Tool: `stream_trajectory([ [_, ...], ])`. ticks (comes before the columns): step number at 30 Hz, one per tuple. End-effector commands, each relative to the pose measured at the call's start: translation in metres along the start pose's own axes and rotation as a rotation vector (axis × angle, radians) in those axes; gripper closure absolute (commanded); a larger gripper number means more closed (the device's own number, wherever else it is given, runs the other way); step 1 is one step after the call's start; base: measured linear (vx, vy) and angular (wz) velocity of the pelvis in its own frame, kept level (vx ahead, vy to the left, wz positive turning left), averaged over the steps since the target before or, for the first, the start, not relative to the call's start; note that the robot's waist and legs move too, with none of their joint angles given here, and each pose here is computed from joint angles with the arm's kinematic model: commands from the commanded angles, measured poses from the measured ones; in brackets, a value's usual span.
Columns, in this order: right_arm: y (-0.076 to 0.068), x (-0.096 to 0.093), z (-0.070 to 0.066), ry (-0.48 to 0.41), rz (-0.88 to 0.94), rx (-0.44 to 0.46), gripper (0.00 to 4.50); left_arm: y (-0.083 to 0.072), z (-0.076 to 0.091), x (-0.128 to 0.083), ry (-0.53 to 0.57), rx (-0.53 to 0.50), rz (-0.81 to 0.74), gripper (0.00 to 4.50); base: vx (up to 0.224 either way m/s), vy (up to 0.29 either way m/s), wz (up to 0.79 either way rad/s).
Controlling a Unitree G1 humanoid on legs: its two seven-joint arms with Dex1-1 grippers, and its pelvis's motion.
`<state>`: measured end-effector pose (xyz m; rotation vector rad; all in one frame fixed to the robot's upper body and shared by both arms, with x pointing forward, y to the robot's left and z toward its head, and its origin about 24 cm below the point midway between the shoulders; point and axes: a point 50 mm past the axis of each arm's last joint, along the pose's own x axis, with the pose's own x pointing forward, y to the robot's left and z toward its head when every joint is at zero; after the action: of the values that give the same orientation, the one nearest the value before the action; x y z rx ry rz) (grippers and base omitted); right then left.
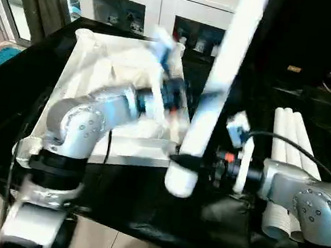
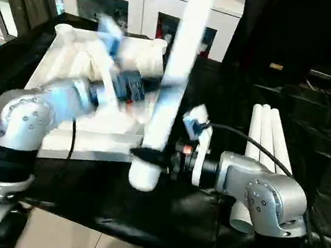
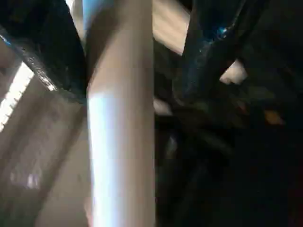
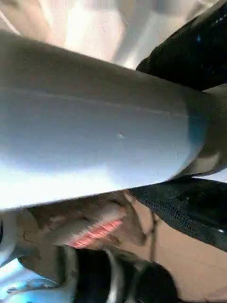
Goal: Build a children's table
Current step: Pick table leg
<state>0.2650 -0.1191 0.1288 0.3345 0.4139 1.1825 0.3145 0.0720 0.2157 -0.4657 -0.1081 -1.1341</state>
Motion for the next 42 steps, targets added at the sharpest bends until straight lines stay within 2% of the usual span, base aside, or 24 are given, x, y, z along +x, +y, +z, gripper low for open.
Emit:
stream_trajectory([
  [1, -0.004, -0.003, 0.008, -0.058, -0.058, -0.036, 2.57, 0.008, 0.016, -0.003, -0.102, 0.026, 0.069, 1.46, 0.000, 0.000, 0.00],
  [4, -0.013, 0.001, 0.012, -0.136, -0.162, -0.041, 2.57, 0.015, 0.030, -0.010, -0.213, 0.021, 0.111, 1.46, 0.000, 0.000, 0.00],
  [6, -0.018, 0.003, 0.013, -0.164, -0.205, -0.026, 2.57, 0.017, 0.033, -0.015, -0.234, 0.030, 0.117, 1.46, 0.000, 0.000, 0.00],
  [7, -0.018, 0.003, 0.013, -0.167, -0.208, -0.024, 2.57, 0.017, 0.033, -0.016, -0.235, 0.031, 0.117, 1.46, 0.000, 0.000, 0.00],
  [9, -0.025, 0.006, 0.013, -0.188, -0.294, -0.036, 2.57, 0.019, 0.028, -0.022, -0.171, 0.086, 0.114, 1.46, 0.000, 0.000, 0.00],
  [11, -0.031, 0.007, 0.014, -0.199, -0.375, -0.090, 2.57, 0.021, 0.015, -0.030, -0.026, 0.159, 0.100, 1.46, 0.000, 0.000, 0.00],
  [13, -0.036, 0.008, 0.019, -0.263, -0.438, -0.232, 2.58, 0.031, -0.015, -0.047, 0.299, 0.396, 0.115, 1.46, 0.000, 0.000, 0.00],
  [14, -0.036, 0.008, 0.019, -0.264, -0.438, -0.234, 2.59, 0.031, -0.015, -0.048, 0.303, 0.399, 0.115, 1.46, 0.000, 0.000, 0.00],
  [15, -0.038, 0.008, 0.017, -0.245, -0.467, -0.302, 2.59, 0.038, -0.033, -0.060, 0.470, 0.496, 0.110, 1.46, 0.000, 0.000, 0.00],
  [17, -0.041, 0.008, 0.012, -0.201, -0.500, -0.308, 2.59, 0.042, -0.047, -0.069, 0.571, 0.530, 0.090, 1.46, 0.000, 0.000, 0.00],
  [18, -0.045, 0.007, 0.007, -0.163, -0.527, -0.295, 2.59, 0.044, -0.061, -0.079, 0.662, 0.556, 0.057, 1.46, 0.000, 0.000, 0.00],
  [19, -0.045, 0.007, 0.006, -0.159, -0.530, -0.291, 2.59, 0.045, -0.064, -0.080, 0.675, 0.561, 0.051, 1.46, 0.000, 0.000, 0.00],
  [20, -0.049, 0.004, 0.003, -0.147, -0.565, -0.291, 2.59, 0.044, -0.076, -0.086, 0.728, 0.559, -0.001, 1.46, 0.000, 0.000, 0.00],
  [21, -0.049, 0.004, 0.003, -0.147, -0.565, -0.291, 2.59, 0.044, -0.076, -0.086, 0.728, 0.559, -0.001, 1.46, 0.000, 0.000, 0.00],
  [23, -0.051, 0.001, 0.001, -0.156, -0.589, -0.281, 2.59, 0.047, -0.088, -0.088, 0.778, 0.558, -0.022, 1.46, 0.000, 0.000, 0.00],
  [25, -0.052, 0.000, 0.001, -0.178, -0.594, -0.289, 2.59, 0.049, -0.093, -0.088, 0.798, 0.576, -0.035, 1.83, 0.000, 0.000, 0.00],
  [28, -0.052, -0.002, 0.001, -0.187, -0.596, -0.311, 2.59, 0.056, -0.101, -0.088, 0.839, 0.582, -0.039, 1.86, 0.000, 0.000, 0.00],
  [30, -0.051, -0.003, 0.000, -0.190, -0.594, -0.308, 2.59, 0.064, -0.106, -0.088, 0.869, 0.580, -0.039, 2.21, 0.000, 0.000, 0.00],
  [31, -0.050, -0.004, -0.001, -0.187, -0.588, -0.307, 2.59, 0.067, -0.109, -0.090, 0.900, 0.568, -0.055, 2.21, 0.000, 0.000, 0.00],
  [35, -0.048, -0.005, -0.003, -0.184, -0.586, -0.307, 2.59, 0.073, -0.111, -0.095, 0.943, 0.561, -0.062, 2.45, 0.000, 0.000, 0.00],
  [36, -0.048, -0.005, -0.003, -0.184, -0.586, -0.307, 2.59, 0.073, -0.111, -0.095, 0.943, 0.561, -0.062, 2.68, 0.000, 0.000, 0.00],
  [38, -0.047, -0.006, -0.005, -0.186, -0.585, -0.300, 2.59, 0.077, -0.111, -0.098, 0.966, 0.546, -0.061, 2.67, 0.000, 0.000, 0.00],
  [41, -0.046, -0.007, -0.007, -0.184, -0.583, -0.298, 2.59, 0.081, -0.110, -0.103, 0.984, 0.529, -0.063, 3.13, 0.000, 0.000, 0.00],
  [42, -0.046, -0.008, -0.007, -0.183, -0.583, -0.298, 2.59, 0.082, -0.110, -0.104, 0.985, 0.527, -0.067, 3.16, 0.000, 0.000, 0.00],
])
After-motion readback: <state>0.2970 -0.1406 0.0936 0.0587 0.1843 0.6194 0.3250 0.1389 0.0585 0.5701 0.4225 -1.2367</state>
